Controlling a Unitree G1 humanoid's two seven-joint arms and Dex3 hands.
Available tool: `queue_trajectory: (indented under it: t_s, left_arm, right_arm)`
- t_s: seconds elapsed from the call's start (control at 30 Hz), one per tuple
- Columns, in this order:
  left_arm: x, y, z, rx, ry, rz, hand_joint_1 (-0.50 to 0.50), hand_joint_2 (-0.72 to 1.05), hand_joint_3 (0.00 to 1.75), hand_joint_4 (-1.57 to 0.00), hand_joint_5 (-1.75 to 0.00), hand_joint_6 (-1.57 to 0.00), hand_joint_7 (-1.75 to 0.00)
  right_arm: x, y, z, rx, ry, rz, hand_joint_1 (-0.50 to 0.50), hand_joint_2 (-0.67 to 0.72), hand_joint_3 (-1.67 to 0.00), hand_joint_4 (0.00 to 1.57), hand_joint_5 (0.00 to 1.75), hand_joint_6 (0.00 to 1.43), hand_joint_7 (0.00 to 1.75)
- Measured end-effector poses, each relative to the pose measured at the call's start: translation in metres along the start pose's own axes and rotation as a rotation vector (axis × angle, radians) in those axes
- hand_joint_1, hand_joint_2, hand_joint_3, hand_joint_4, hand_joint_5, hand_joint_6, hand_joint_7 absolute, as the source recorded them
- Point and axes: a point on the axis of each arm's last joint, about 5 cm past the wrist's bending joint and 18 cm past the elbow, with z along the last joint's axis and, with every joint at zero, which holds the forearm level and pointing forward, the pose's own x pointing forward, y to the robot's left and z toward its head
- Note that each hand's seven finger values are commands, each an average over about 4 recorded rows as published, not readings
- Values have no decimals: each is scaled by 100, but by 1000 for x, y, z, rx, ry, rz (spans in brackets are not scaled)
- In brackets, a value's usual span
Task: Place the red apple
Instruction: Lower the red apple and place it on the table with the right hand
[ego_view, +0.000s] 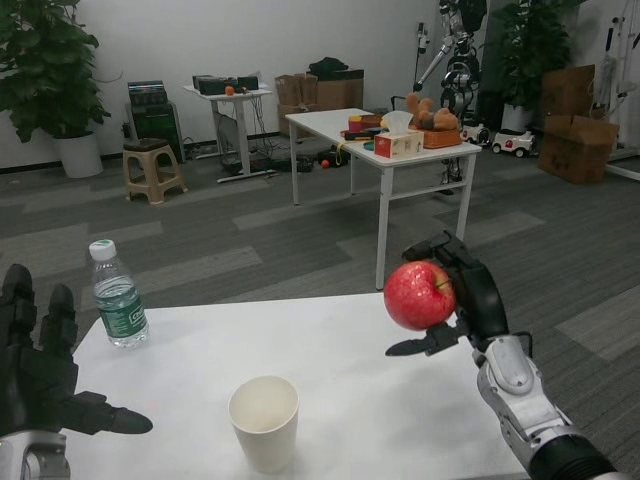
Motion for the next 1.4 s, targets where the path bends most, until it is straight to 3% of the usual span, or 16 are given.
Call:
queue_trajectory:
  t_s: [0.3, 0.57, 0.9, 1.17, 1.4]
  left_arm:
    - [0, 0, -2, 3, 12, 3, -43, -55, 9, -19, -10, 0, 0]
    - [1, -3, -3, 3, 23, -14, -43, -55, 9, -19, -10, 0, 0]
    - [1, -4, -3, 3, 26, -18, -43, -55, 9, -19, -10, 0, 0]
    - [0, -4, -3, 2, 26, -18, -43, -55, 9, -19, -10, 0, 0]
    - [0, -4, -4, 2, 26, -19, -43, -55, 4, -19, -10, 0, 0]
  right_arm:
    - [-29, -1, -19, -92, 159, 80, -17, -41, -32, 40, 165, 34, 147]
    - [-38, 6, -25, -94, 218, 135, -9, -43, -32, 37, 165, 29, 147]
    - [-53, 5, -39, -116, 332, 173, -8, -41, -32, 37, 165, 29, 147]
    - [-51, 7, -44, -126, 355, 201, -4, -41, -32, 29, 165, 24, 150]
    - [-45, 10, -43, -206, 353, 262, 0, -43, -32, 16, 160, 25, 147]
